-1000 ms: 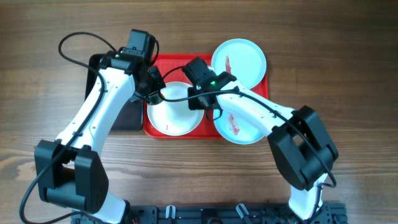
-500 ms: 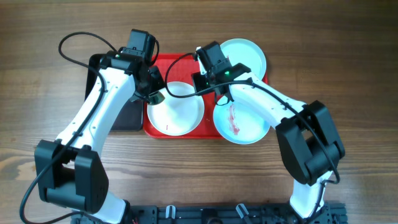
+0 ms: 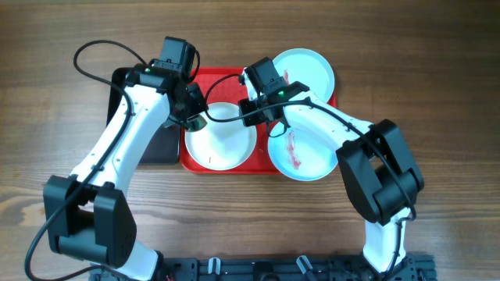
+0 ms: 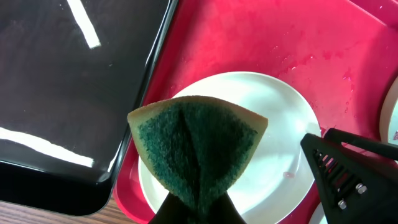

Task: Clean dirty plates on tray and stack at the side
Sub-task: 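Lower the white plate back onto the red tray with the right gripper, then move the sponge with the left gripper onto the white plate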

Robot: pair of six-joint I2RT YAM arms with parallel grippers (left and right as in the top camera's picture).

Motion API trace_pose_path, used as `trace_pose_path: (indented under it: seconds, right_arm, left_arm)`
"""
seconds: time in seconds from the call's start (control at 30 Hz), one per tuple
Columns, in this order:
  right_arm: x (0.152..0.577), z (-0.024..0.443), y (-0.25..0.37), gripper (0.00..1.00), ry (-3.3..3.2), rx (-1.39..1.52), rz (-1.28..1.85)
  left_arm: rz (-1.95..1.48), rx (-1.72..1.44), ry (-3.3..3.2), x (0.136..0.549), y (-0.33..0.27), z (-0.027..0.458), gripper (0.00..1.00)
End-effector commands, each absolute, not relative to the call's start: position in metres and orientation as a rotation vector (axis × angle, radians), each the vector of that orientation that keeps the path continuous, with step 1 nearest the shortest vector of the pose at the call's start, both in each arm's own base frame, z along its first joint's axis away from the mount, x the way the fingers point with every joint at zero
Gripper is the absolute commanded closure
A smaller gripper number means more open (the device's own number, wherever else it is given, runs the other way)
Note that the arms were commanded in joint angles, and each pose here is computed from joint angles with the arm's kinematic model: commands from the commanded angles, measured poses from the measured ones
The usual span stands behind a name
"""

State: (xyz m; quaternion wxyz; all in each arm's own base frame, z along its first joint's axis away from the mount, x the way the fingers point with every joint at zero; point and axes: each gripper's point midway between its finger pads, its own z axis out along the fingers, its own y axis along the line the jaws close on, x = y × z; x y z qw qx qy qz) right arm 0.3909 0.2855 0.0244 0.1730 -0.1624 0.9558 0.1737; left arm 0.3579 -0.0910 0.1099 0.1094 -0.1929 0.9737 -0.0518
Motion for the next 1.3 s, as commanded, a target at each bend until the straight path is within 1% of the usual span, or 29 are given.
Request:
trace_pose_path:
  seconds: [0.0,0.23,0.37,0.57,0.77,0.9,1.07,1.27]
  right_arm:
    - [0.391,0.008,0.281,0.67,2.756,-0.378,0.459]
    - [0.385,0.003,0.278,0.72,2.811,-0.289,0.458]
    - [0.379,0.0,0.275,0.78,2.848,-0.246,0.453]
    - [0.373,-0.004,0.267,0.95,2.897,-0.125,0.417]
    - [0.385,-0.006,0.243,0.96,2.881,0.204,0.301]
    - [0.392,-0.007,0.225,0.96,2.874,0.363,0.279]
    - [0.398,-0.007,0.215,0.96,2.871,0.419,0.29]
    - [0.396,-0.007,0.218,0.96,2.882,0.403,0.315]
  left_arm:
    - [-0.167,-0.547,2.867,0.357,-0.092,0.111,0.96]
    - [-0.167,-0.546,2.867,0.357,-0.092,0.111,0.96]
    - [-0.167,-0.547,2.866,0.357,-0.092,0.111,0.96]
    - [-0.171,-0.546,2.861,0.359,-0.092,0.111,0.96]
    - [-0.171,-0.546,2.862,0.358,-0.092,0.111,0.96]
    - [-0.171,-0.546,2.861,0.359,-0.092,0.111,0.96]
    - [-0.179,-0.543,2.848,0.362,-0.093,0.109,0.96]
    - [-0.215,-0.517,2.796,0.378,-0.102,0.081,0.96]
